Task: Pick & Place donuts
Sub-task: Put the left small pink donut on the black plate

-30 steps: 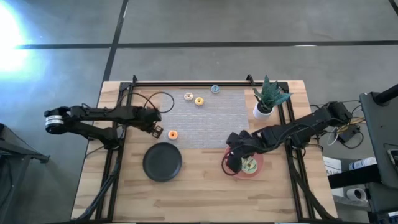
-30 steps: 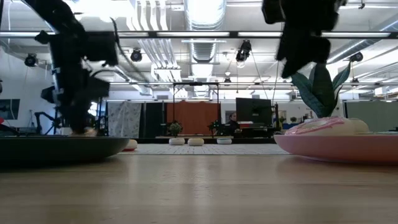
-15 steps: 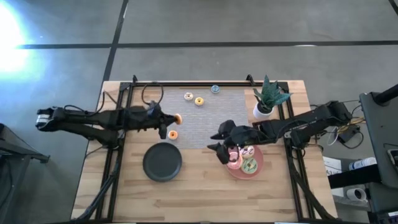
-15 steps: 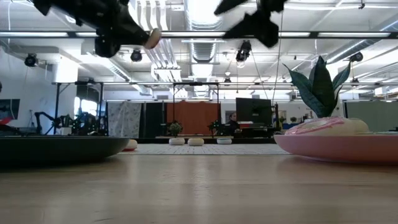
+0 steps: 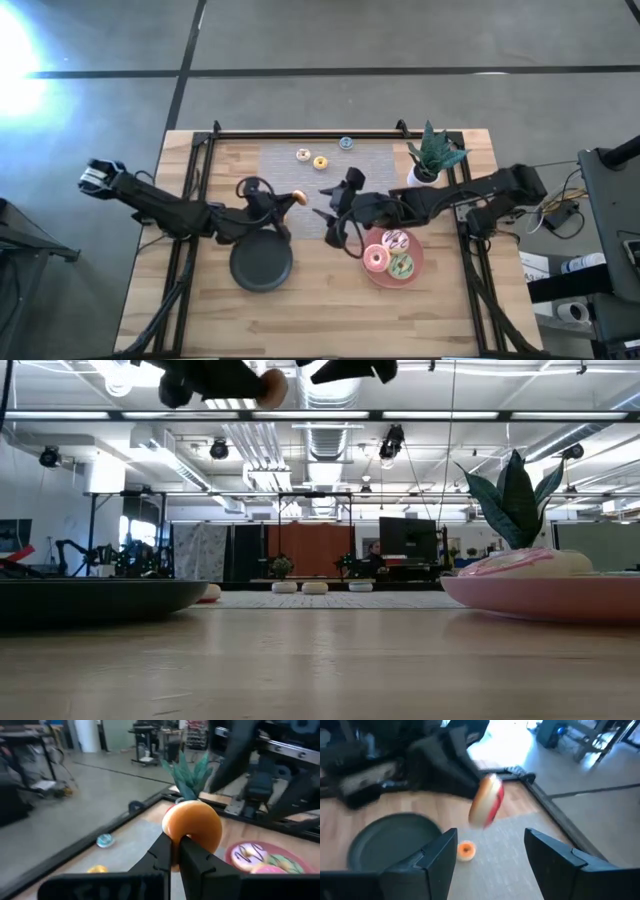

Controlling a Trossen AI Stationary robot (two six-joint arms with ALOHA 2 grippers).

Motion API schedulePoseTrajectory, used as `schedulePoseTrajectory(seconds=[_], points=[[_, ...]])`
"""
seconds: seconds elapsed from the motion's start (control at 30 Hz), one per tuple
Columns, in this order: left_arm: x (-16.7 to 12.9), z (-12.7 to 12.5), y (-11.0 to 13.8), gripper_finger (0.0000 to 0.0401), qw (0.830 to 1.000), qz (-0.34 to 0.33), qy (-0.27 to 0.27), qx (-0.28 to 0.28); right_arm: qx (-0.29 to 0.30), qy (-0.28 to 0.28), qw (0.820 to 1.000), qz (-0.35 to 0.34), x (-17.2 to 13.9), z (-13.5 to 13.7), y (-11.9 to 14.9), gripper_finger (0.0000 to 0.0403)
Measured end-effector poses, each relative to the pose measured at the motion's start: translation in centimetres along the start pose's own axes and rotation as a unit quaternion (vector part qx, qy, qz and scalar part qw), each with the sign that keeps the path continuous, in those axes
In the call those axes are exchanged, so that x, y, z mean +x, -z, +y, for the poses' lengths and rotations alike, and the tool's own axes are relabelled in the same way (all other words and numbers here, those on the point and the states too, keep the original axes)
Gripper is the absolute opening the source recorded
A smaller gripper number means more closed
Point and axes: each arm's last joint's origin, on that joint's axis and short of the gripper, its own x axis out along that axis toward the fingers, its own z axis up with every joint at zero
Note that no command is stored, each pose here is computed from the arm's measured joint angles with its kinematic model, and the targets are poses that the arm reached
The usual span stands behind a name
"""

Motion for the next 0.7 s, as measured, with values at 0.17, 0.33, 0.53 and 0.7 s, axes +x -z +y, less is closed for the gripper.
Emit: schedulePoseTrajectory(seconds=[0.17,0.33,0.53,0.7], points=[[0.9,-1.5,-0.7,0.0,1.0,-0.001,-0.005,0.026,-0.003,0.0,1.0,-0.004,0.7,0.2,-0.7,0.0224],[1.5,-2.2,-1.1,0.0,0.999,-0.003,-0.006,0.039,0.012,0.004,1.0,0.006,1.4,0.2,-0.3,0.0224],[1.5,-2.4,-1.0,0.0,0.999,-0.001,-0.004,0.039,0.02,0.008,1.0,0.009,1.5,0.2,0.0,0.0224],[1.5,-2.5,-1.0,0.0,0.999,0.003,0.018,0.038,0.024,0.01,1.0,0.008,1.5,0.0,-0.1,0.0208]])
